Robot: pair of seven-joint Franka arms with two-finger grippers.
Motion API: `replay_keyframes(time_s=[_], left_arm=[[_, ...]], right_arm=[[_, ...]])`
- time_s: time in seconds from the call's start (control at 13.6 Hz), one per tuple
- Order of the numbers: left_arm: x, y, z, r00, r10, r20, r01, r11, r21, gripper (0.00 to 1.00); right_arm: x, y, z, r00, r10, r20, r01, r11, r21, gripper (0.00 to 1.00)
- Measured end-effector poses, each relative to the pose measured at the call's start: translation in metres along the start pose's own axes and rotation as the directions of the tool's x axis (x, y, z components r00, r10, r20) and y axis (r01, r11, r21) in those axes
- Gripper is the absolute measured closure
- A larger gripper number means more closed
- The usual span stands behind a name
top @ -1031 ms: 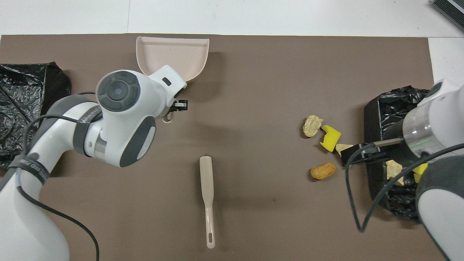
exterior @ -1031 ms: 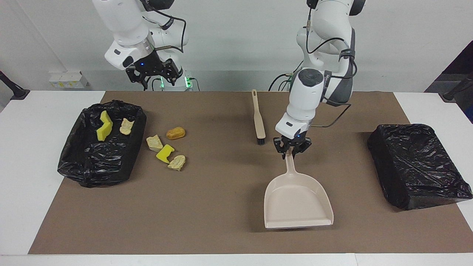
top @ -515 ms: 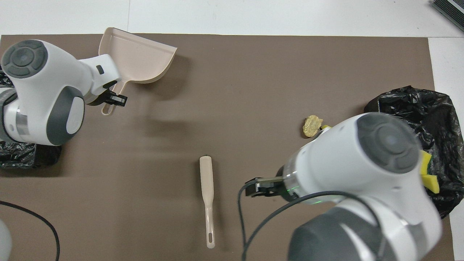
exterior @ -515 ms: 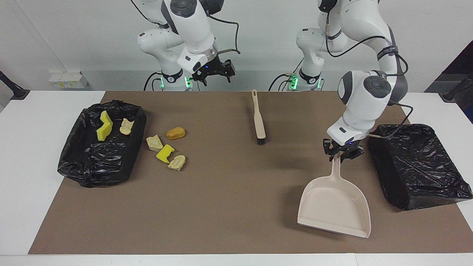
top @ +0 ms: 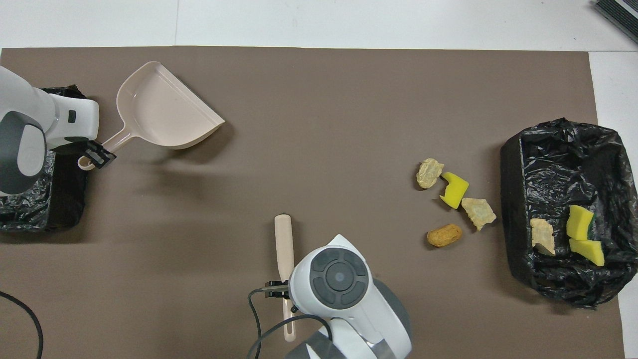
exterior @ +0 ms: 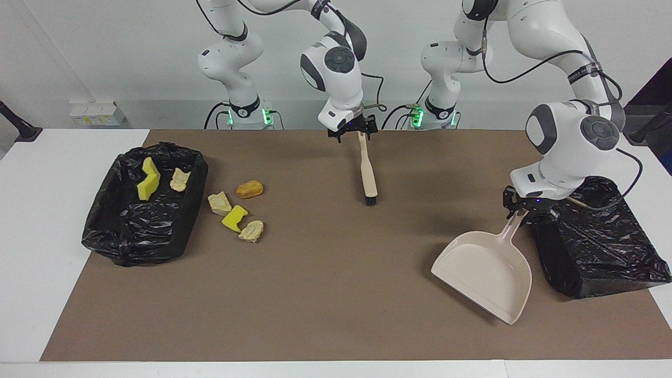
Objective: Sweep and dump trash in bin
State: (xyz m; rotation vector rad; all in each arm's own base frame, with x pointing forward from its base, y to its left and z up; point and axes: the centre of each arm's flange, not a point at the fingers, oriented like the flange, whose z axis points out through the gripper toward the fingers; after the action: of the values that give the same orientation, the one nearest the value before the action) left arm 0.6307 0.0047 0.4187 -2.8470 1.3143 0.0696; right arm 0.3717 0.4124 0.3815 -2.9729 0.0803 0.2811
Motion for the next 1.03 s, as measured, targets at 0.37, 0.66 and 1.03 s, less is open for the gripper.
replay_keyframes(time_s=[0.37,0.66,1.03], left_arm=[[-0.01,-0.003,0.009,0.938,0.346,0.014,-0.346,0.938,-0.018,0.67],[-0.011,0.0,0.018,0.917,0.398,0.024,-0.397,0.917,-0.034,0.67],[-0.013,0.004,0.02,0.913,0.407,0.03,-0.405,0.913,-0.038,0.67]], right_arm=[[-0.009,-0.018,0.062,0.999,0.049,0.011,-0.048,0.998,-0.037,0.0],[-0.019,-0.019,0.062,0.998,0.038,0.044,-0.035,0.997,-0.065,0.0],[-0.024,-0.021,0.06,0.998,0.03,0.051,-0.027,0.997,-0.07,0.34]])
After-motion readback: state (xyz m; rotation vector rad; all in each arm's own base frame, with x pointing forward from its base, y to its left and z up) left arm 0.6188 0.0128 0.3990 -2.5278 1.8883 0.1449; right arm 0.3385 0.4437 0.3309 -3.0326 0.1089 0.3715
